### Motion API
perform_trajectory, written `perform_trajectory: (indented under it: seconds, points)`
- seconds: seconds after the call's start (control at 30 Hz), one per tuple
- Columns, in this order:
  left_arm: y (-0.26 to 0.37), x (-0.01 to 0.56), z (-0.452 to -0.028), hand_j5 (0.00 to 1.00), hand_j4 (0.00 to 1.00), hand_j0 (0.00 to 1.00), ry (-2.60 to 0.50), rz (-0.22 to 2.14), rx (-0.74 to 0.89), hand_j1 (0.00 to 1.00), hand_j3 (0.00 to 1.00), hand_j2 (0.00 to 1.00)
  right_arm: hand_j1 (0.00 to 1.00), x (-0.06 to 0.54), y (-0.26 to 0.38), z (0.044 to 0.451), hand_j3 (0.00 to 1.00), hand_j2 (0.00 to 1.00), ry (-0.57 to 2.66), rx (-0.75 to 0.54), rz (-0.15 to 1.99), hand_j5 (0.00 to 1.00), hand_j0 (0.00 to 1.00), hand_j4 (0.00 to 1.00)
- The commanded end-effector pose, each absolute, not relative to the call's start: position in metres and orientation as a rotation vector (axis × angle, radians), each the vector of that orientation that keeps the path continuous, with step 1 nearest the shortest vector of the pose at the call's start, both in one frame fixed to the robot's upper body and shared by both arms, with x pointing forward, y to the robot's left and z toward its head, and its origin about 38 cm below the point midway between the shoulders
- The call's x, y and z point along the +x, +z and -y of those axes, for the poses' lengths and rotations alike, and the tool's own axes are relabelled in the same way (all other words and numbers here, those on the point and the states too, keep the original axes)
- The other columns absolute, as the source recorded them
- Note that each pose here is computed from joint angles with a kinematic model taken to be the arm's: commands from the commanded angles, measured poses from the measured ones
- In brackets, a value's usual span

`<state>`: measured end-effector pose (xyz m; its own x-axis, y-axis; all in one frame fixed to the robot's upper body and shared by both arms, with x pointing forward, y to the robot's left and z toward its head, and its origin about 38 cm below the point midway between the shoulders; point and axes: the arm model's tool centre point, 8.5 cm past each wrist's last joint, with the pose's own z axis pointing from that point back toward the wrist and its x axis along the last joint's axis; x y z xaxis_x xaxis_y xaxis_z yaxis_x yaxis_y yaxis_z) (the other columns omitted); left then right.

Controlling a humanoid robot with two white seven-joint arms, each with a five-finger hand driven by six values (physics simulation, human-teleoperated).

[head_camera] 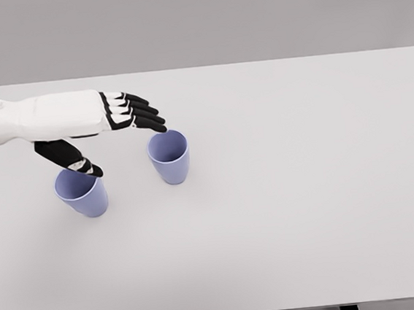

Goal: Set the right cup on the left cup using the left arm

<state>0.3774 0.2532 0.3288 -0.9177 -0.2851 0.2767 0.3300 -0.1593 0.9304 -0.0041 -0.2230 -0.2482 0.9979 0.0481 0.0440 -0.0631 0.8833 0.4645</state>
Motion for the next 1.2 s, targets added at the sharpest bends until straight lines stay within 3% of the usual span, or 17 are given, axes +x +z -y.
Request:
perform_trajectory:
  seconds: [0.0,0.53,0.77,0.97,1.17]
  points:
    - [0.328,0.377,-0.253,1.00,1.00,1.00,-2.118,1.721,-0.059,1.00,1.00,1.00,1.00,-0.005,-0.248,0.223,1.00,1.00,0.061,0.484,0.029,1.00,1.00,1.00]
    - [0.325,0.402,-0.221,1.00,1.00,1.00,-2.094,1.791,-0.104,1.00,1.00,1.00,1.00,-0.017,-0.248,0.223,1.00,1.00,0.044,0.486,0.010,1.00,1.00,1.00]
    - [0.292,0.415,-0.211,1.00,1.00,1.00,-2.109,1.717,-0.120,1.00,1.00,1.00,1.00,-0.017,-0.248,0.223,1.00,1.00,0.044,0.486,0.010,1.00,1.00,1.00]
    - [0.270,0.444,-0.228,1.00,1.00,1.00,-2.025,1.648,-0.067,1.00,1.00,1.00,1.00,-0.017,-0.248,0.223,1.00,1.00,0.044,0.486,0.010,1.00,1.00,1.00]
    - [0.253,0.442,-0.207,1.00,1.00,1.00,-2.043,1.648,-0.125,1.00,1.00,1.00,1.00,-0.017,-0.248,0.223,1.00,1.00,0.044,0.486,0.010,1.00,1.00,1.00]
